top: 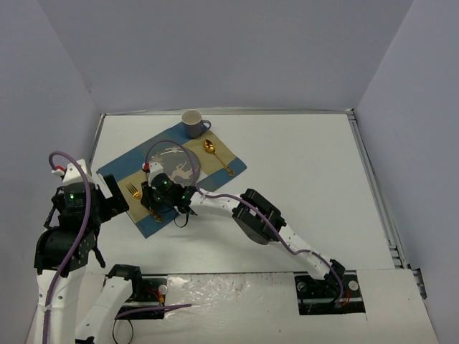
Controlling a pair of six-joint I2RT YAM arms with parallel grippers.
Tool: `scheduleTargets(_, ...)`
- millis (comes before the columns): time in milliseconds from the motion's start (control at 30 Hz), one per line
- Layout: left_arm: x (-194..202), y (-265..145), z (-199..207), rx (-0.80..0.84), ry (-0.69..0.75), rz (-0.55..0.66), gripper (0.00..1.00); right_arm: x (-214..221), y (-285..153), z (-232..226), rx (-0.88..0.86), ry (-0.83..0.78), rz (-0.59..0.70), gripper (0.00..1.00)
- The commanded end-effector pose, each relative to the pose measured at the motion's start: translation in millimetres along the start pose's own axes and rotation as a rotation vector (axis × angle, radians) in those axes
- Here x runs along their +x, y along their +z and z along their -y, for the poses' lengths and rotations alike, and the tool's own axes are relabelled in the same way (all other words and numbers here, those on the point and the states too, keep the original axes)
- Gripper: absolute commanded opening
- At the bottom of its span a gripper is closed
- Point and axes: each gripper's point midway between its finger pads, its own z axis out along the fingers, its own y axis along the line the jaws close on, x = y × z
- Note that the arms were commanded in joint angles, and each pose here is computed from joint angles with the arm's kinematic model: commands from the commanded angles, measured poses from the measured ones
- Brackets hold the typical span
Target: Set the dinner table for one person
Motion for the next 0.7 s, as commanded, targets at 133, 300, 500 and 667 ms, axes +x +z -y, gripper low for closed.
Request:
scheduleTargets(133, -14.9, -0.2, 6.0, 0.019, -0.030, 0.046, 0.97, -57.2, -18.0, -33.2, -0.065, -0.057, 0.139, 0.30)
scheduleTargets(300, -19.0, -3.5, 6.9, 0.025, -0.036, 0.054, 0.97, -79.3, -41.2, -42.2, -0.065, -0.126, 0.162, 0.39)
scheduleTargets(500, -29.9, -9.3, 9.3, 0.038, -0.029, 0.071, 0.97, -125.3, -94.9, -39.6, 0.027, -0.231, 0.262, 0.53)
scheduleTargets(667, -36.1, -12.9, 8.2, 0.038, -0.015, 0.089, 0.97, -156.3, -149.7, -16.3, 0.157, -0.270, 0.315, 0.61)
